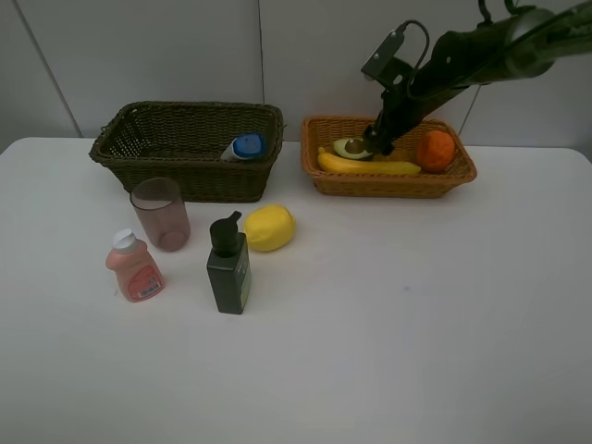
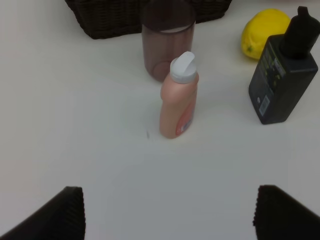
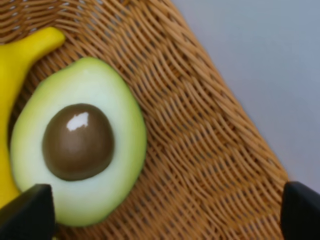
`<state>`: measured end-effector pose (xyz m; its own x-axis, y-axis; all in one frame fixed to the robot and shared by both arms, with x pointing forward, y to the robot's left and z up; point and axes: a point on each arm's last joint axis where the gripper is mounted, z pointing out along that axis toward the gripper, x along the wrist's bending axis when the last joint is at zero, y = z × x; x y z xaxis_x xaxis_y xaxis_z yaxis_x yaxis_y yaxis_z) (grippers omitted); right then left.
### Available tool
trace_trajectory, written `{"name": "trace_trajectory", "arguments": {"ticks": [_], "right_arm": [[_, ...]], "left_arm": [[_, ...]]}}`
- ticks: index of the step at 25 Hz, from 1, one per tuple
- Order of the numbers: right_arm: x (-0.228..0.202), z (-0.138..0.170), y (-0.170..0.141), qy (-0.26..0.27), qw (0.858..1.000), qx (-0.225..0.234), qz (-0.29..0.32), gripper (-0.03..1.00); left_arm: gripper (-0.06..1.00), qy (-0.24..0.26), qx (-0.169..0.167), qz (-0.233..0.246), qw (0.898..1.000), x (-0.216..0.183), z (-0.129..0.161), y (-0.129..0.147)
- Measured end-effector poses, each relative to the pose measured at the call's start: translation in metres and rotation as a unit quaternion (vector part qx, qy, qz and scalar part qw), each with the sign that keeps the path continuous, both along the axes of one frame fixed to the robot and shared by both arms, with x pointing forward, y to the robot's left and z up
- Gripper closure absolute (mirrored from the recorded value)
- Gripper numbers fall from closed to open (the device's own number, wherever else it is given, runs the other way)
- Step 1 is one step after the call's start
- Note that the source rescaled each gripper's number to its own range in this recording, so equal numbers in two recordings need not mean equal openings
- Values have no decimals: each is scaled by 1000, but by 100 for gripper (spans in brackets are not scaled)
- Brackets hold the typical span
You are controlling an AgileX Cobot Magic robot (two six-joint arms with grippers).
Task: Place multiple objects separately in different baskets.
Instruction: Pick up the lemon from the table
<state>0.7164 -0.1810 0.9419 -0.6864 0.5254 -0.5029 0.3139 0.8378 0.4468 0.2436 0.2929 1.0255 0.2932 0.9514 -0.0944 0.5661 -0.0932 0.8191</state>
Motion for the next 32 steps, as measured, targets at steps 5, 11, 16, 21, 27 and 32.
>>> {"name": "trace_trajectory", "arguments": {"ticks": [5,11,16,21,27,32], "right_arm": [[-2,6,-1,6,1000,-1,-1,5],[-7,31,-2,-7,1000,13,-12,5],[-14,46,-3,1,1000,20,-22,5],[-25,64,1,17,994,76,-79,5],[-50,80,9,44,969,170,-172,5],[-77,85,17,67,953,209,-209,5]], "left_arm": [[4,0,0,0,1000,0,0,0],[4,0,0,0,1000,0,0,0],[4,0,0,0,1000,0,0,0],[4,0,0,0,1000,0,0,0],[4,0,0,0,1000,0,0,0],[4,0,0,0,1000,0,0,0]]}}
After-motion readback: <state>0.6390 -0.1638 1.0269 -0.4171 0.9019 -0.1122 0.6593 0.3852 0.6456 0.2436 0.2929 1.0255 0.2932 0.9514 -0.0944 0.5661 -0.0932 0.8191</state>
